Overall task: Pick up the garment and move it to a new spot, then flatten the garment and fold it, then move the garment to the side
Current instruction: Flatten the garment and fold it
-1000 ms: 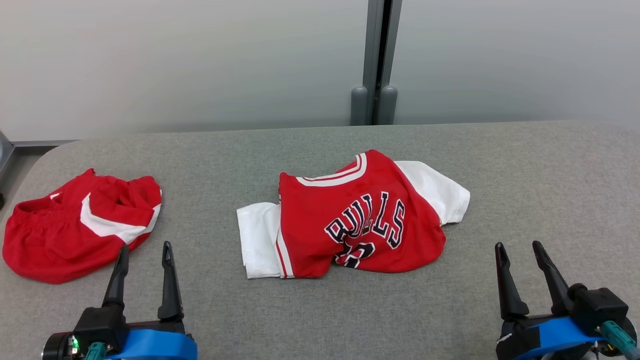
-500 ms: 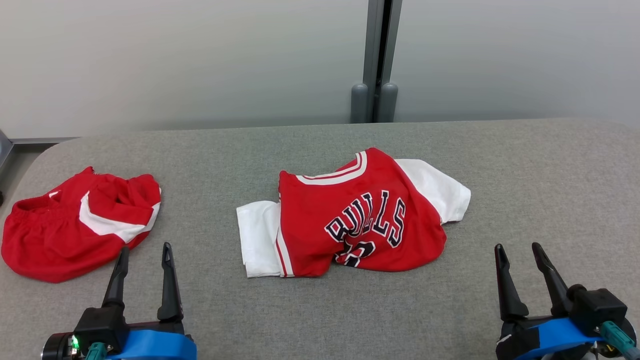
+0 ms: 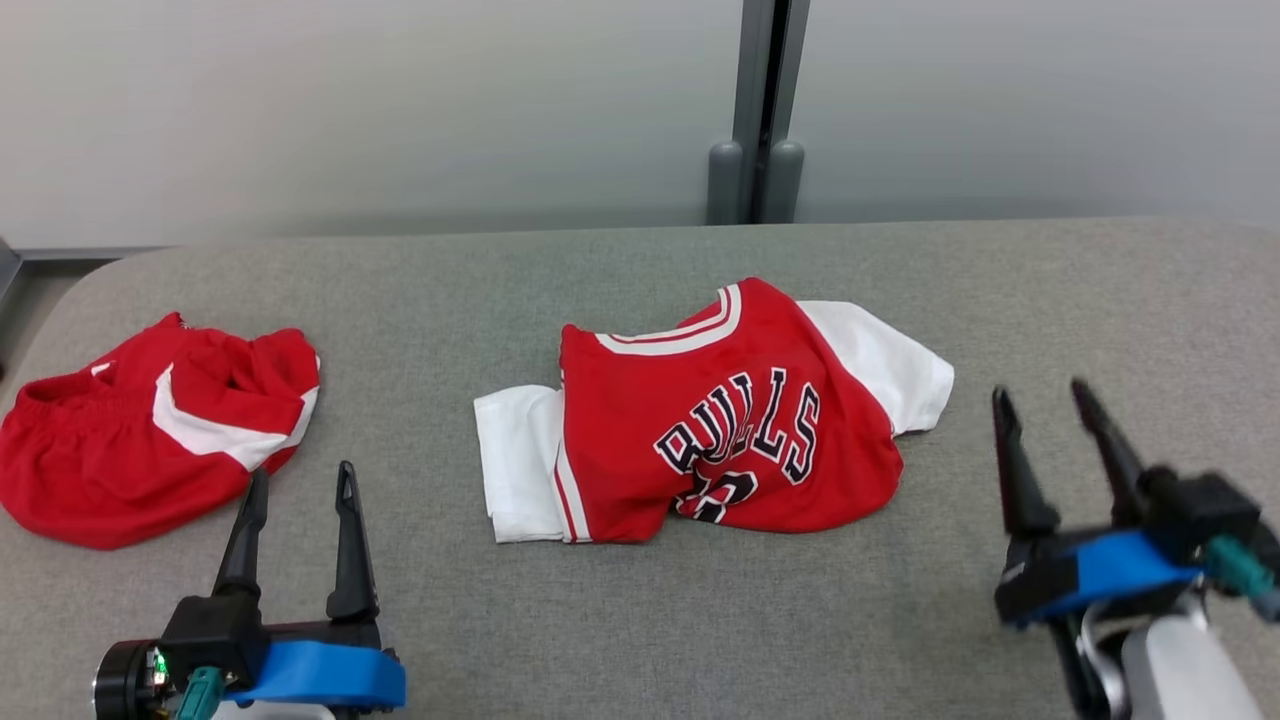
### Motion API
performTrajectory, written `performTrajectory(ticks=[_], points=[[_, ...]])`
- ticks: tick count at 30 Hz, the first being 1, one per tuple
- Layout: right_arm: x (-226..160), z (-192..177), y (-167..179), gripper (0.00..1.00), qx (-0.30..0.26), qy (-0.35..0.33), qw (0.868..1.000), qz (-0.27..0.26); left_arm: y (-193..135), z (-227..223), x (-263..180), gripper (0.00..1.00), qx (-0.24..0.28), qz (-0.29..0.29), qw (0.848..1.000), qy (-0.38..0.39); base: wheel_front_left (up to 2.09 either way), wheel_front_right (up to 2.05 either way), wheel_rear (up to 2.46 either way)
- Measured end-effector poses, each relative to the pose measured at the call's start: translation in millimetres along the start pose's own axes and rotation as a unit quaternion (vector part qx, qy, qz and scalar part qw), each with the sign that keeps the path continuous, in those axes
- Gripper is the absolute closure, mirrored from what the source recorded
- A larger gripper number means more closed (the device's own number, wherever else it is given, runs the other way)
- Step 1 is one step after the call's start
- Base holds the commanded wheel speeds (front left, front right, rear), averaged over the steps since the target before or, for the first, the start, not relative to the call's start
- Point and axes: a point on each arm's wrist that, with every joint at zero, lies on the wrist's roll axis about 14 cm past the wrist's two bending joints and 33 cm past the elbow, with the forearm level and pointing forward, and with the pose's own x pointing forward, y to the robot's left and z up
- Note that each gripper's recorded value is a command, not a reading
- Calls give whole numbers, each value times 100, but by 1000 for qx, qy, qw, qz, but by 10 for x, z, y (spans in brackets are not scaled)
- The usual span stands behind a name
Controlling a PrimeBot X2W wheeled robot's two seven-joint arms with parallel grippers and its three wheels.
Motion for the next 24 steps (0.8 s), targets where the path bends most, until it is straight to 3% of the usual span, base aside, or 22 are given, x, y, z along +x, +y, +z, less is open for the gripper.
performTrajectory(ticks=[7,12,17,24], points=[[652,383,-2,0,-58,-36,997,33,-3,-29,158,0,-2,-1,1000,2,0,0,0],[1044,302,-20,0,-89,-7,995,49,30,-101,230,0,-4,5,1000,12,0,0,0],[1255,-138,-44,0,-105,63,991,60,128,-156,263,0,-2,21,1000,19,0,0,0],[1285,-950,-105,0,-112,181,975,67,236,-230,323,0,-1,36,999,30,0,0,0]])
